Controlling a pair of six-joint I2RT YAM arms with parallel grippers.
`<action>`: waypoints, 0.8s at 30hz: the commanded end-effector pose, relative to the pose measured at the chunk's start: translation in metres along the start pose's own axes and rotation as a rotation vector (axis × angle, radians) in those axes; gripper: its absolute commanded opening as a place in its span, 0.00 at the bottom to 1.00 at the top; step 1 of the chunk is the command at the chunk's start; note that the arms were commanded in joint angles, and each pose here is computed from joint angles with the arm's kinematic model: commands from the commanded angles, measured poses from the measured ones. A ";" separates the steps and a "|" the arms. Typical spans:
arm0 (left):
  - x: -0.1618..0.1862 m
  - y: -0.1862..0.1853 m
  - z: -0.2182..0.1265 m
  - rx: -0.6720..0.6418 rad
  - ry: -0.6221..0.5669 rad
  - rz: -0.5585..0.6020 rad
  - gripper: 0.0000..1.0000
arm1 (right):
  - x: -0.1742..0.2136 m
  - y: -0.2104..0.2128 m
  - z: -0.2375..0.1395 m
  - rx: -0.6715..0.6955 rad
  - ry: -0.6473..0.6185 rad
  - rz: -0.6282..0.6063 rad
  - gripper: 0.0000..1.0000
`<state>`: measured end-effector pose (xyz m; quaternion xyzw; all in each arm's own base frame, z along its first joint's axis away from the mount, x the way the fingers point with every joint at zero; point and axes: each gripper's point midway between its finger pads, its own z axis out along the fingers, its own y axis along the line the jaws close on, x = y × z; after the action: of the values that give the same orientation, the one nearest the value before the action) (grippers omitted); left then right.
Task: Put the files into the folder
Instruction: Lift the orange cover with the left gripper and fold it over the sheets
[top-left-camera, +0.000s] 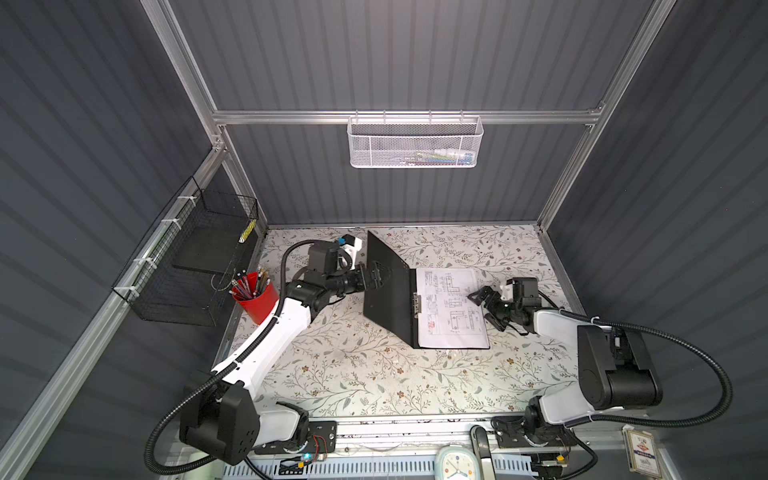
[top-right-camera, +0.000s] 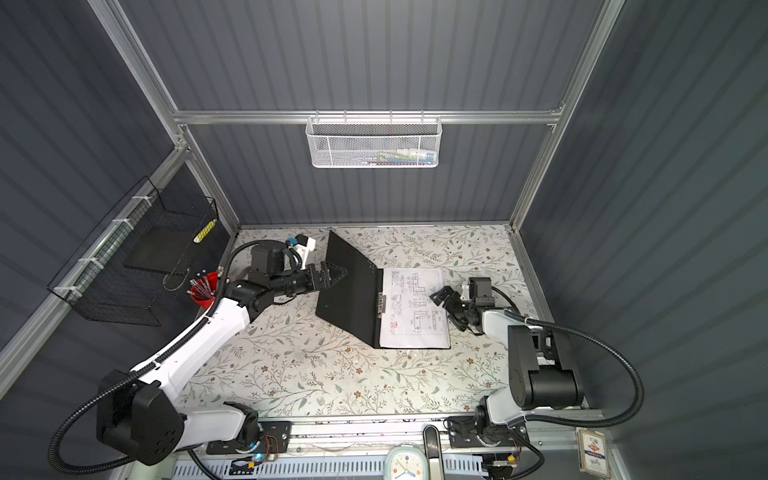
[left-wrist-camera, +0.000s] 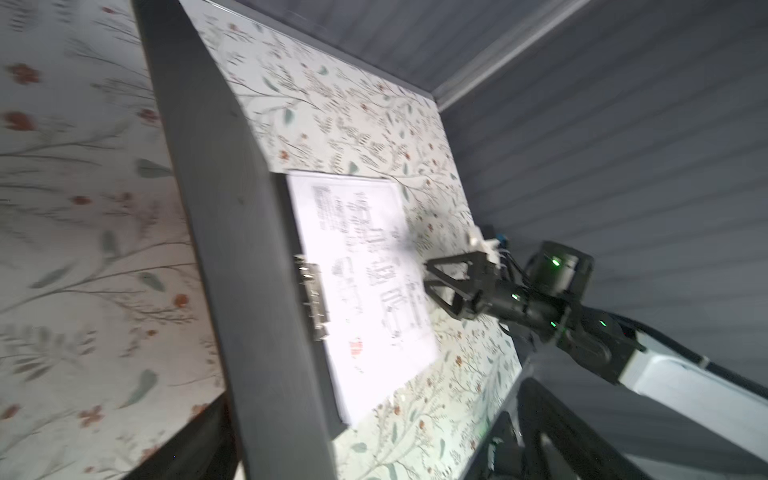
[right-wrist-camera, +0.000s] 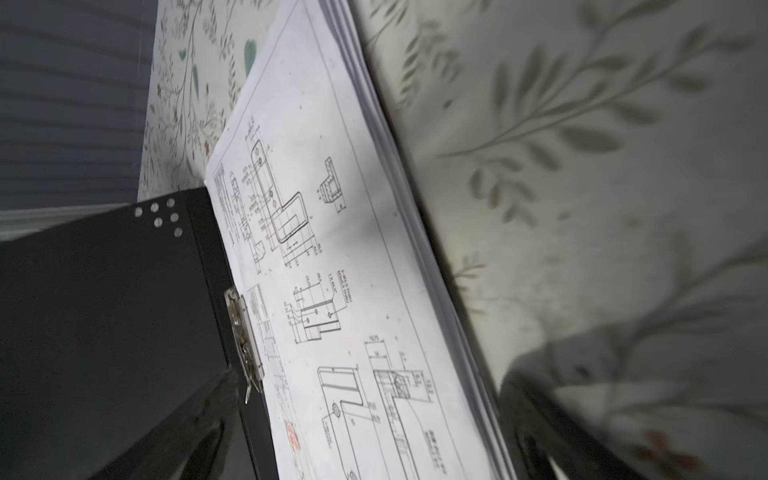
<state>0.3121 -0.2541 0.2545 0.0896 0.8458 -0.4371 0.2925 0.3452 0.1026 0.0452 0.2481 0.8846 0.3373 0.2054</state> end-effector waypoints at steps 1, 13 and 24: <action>0.026 -0.026 0.007 0.041 0.101 0.015 1.00 | 0.040 -0.013 0.016 0.056 0.124 0.098 0.99; 0.079 -0.091 0.084 0.129 0.222 0.119 1.00 | -0.005 0.000 -0.032 0.026 -0.119 0.207 0.99; 0.093 -0.104 0.123 0.174 0.248 0.119 1.00 | -0.024 0.009 -0.084 0.009 -0.190 0.092 0.99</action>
<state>0.2170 -0.4418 0.1765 0.2391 0.8447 -0.4571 0.1427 0.3307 0.0406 0.1175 0.3556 0.8296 0.3119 0.2967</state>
